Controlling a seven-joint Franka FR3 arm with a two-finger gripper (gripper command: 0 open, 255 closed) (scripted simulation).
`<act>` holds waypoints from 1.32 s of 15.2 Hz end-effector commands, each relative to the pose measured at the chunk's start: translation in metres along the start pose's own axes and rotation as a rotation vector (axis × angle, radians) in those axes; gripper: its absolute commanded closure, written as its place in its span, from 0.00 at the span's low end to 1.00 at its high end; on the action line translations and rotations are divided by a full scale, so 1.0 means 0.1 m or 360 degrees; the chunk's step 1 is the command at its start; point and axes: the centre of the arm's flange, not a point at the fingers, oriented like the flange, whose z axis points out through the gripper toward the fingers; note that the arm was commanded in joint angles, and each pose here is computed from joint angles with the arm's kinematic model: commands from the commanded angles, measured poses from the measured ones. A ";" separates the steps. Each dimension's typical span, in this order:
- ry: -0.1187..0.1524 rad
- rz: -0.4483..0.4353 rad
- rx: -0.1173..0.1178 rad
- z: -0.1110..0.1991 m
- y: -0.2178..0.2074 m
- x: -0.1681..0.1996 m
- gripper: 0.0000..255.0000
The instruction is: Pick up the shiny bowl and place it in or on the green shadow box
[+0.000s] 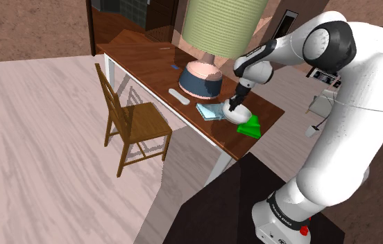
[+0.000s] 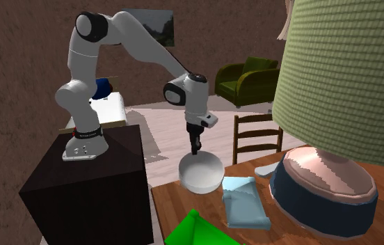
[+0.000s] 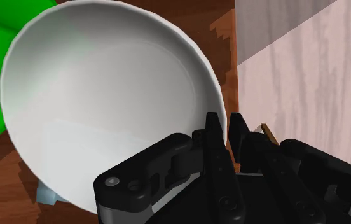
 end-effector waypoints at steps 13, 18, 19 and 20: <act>0.0001 -0.0002 0.0000 -0.54 1.78 -0.27 1.00; 0.0001 -0.0002 0.0000 -0.54 2.13 -0.33 1.00; 0.0001 -0.0002 0.0000 -0.48 2.13 -0.32 1.00; 0.0001 -0.0002 0.0000 -0.43 2.14 -0.32 1.00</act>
